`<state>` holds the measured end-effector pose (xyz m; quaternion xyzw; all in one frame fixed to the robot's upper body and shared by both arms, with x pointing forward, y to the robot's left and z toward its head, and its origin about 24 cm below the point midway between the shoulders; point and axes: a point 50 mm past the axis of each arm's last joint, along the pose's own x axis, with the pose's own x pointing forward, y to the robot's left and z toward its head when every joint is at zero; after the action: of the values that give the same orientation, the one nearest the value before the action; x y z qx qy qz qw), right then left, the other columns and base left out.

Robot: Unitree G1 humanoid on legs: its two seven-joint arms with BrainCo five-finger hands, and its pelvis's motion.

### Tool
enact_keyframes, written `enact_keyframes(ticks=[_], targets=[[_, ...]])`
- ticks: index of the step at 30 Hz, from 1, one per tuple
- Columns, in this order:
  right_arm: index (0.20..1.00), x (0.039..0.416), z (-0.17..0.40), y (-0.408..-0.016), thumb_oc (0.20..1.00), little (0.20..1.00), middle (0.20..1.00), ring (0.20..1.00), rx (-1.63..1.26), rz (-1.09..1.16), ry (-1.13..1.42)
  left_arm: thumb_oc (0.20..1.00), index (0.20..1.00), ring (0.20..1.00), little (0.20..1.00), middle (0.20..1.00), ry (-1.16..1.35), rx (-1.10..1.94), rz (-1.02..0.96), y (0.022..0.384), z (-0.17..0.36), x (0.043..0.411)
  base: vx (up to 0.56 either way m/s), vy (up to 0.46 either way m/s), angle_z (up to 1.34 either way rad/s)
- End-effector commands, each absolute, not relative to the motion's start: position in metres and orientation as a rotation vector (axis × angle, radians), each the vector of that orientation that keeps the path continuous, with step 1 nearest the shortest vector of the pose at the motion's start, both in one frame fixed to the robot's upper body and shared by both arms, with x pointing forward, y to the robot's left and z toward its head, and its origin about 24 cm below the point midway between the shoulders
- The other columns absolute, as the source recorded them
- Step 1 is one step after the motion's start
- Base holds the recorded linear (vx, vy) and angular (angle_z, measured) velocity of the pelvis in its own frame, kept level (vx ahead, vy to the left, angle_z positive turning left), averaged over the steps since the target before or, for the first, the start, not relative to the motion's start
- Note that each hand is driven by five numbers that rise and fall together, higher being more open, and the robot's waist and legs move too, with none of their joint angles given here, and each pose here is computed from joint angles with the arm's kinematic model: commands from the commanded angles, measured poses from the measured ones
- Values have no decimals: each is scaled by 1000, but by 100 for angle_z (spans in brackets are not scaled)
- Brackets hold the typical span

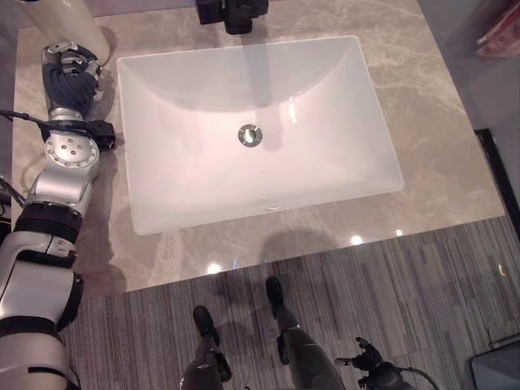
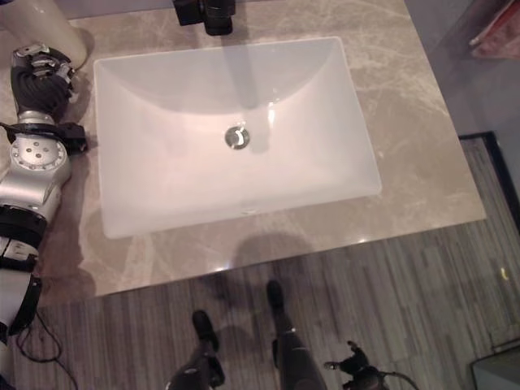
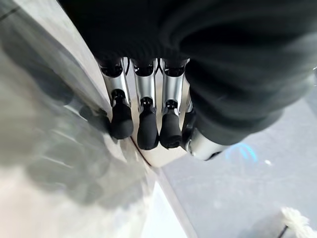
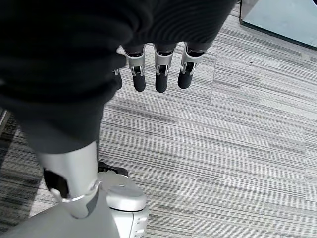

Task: Put brush and paste in cup on sink, flatten towel.

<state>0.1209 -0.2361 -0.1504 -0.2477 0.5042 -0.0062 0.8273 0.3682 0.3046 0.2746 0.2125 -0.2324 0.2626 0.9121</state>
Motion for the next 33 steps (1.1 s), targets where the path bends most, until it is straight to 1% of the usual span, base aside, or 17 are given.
enact_keyframes(ticks=[1,4,8,12,17,18,21,25,26,28,32,33], targets=[[1000,109,-150,-250,1000,1000,1000,1000,-550,-47,1107,200,200,200,200,200,-524,468,655,325,305,359,16,-2,-10],[1000,106,-151,-253,1000,1000,1000,1000,-564,-47,1122,200,200,200,200,200,-513,466,659,327,305,359,19,3,-9],[1000,105,-151,-254,1000,1000,1000,1000,-566,-50,1128,200,200,200,200,200,-523,380,647,324,305,361,8,12,-2],[1000,108,-151,-251,1000,1000,1000,1000,-553,-40,1121,200,200,200,200,200,-559,341,550,310,292,360,15,17,1],[1000,107,-151,-252,1000,1000,1000,1000,-559,-34,1135,200,200,200,200,200,-575,289,505,304,277,355,24,44,10],[1000,105,-152,-253,1000,1000,1000,1000,-566,-30,1147,200,200,200,200,200,-575,270,463,300,266,352,32,43,16],[1000,100,-153,-254,1000,1000,1000,1000,-573,-19,1170,200,200,200,200,200,-569,266,442,299,258,348,70,62,22],[1000,90,-155,-257,1000,1000,1000,1000,-591,8,1221,200,200,200,200,200,-542,243,374,294,233,336,79,107,23],[1000,90,-155,-257,1000,1000,1000,1000,-591,9,1220,200,200,200,200,200,-542,243,375,294,233,336,67,132,22],[1000,84,-156,-259,1000,1000,1000,1000,-580,6,1242,200,200,200,200,200,-503,243,346,297,216,327,54,138,26],[1000,85,-156,-257,1000,1000,1000,1000,-559,19,1227,200,200,200,200,200,-477,260,329,301,207,318,32,168,14],[1000,90,-154,-256,1000,1000,1000,1000,-535,21,1205,200,200,200,200,200,-475,282,305,300,207,315,1,136,19]])
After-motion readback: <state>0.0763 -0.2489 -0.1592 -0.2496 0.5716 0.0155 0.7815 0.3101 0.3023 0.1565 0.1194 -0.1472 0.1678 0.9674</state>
